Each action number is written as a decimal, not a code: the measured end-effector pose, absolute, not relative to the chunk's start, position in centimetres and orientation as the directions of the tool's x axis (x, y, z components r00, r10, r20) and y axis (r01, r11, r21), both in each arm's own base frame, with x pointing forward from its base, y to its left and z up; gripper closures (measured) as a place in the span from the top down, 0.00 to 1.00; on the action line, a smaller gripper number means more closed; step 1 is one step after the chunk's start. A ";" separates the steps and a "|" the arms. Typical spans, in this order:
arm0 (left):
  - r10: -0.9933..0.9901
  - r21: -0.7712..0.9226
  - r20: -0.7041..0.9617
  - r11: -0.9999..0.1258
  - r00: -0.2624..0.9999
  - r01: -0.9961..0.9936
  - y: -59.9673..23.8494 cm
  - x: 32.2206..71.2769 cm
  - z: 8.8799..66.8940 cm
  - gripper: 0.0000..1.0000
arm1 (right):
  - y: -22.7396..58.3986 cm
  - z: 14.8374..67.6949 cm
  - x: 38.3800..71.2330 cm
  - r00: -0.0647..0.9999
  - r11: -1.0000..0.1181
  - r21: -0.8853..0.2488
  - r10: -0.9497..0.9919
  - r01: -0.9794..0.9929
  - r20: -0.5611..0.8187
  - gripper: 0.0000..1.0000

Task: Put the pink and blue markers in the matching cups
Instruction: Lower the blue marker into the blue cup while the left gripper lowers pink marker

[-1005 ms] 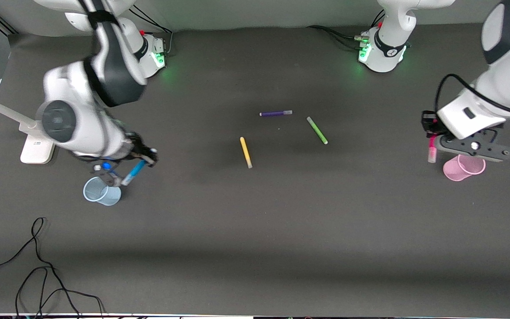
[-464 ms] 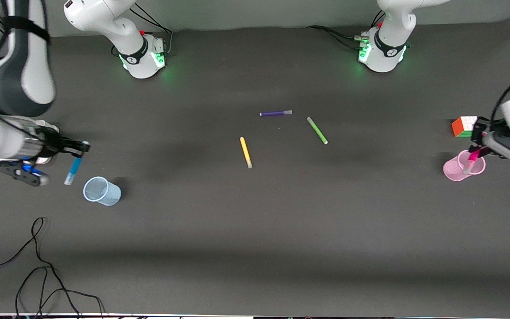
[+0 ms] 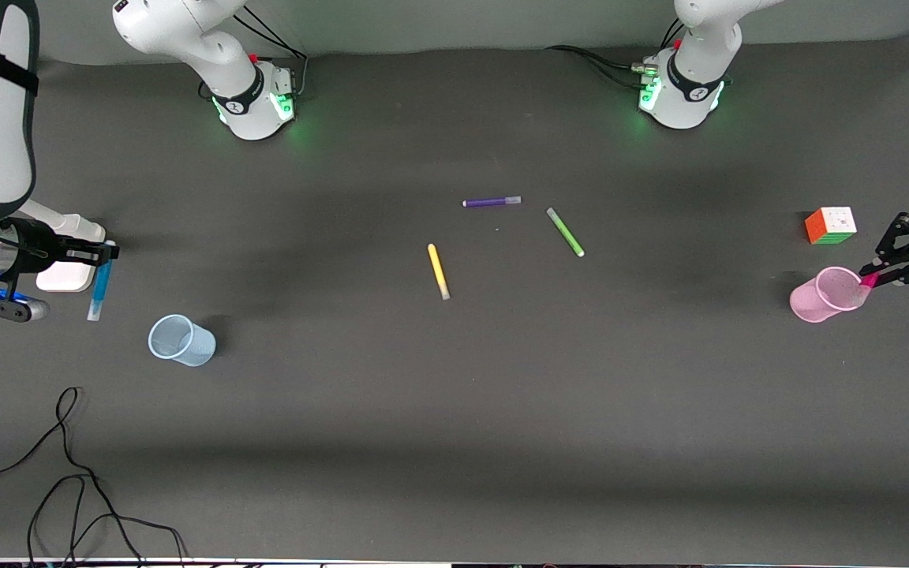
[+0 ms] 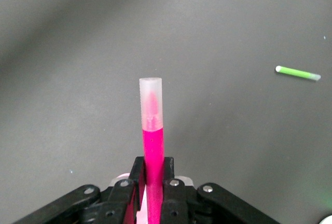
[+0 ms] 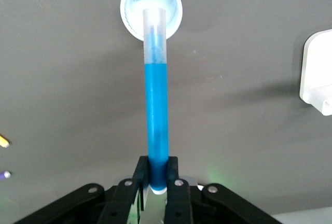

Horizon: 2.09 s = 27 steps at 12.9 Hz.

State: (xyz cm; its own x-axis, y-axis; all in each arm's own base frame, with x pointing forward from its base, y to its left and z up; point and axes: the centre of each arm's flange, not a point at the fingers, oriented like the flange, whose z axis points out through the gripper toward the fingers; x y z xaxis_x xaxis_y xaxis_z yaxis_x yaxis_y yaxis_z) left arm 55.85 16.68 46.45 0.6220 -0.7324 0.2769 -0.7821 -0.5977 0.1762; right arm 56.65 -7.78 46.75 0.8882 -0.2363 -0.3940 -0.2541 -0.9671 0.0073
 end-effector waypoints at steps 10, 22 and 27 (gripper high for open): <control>-0.692 0.139 0.643 -0.314 0.327 -0.939 28.5 51.8 29.7 0.17 | -8.9 35.9 61.7 0.781 -0.976 -0.096 -0.095 -0.194 -0.618 0.17; -0.566 0.105 0.789 -0.259 0.239 -0.960 31.2 48.8 21.0 0.36 | -10.7 29.4 62.9 0.744 -0.963 -0.176 -0.034 -0.202 -0.668 0.17; -0.572 0.089 0.789 -0.256 0.225 -0.963 31.3 49.3 21.5 0.95 | -10.7 29.2 62.9 0.741 -0.964 -0.174 -0.034 -0.202 -0.670 0.45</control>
State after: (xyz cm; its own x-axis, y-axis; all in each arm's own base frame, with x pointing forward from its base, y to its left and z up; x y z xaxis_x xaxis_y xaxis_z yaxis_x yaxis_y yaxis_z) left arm 49.33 31.32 21.46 0.2247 -0.5719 0.7889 -0.9626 -0.2561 0.0885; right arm 62.91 -10.67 29.16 0.7414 -0.0340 -0.6702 -0.2019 -0.9638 -0.1744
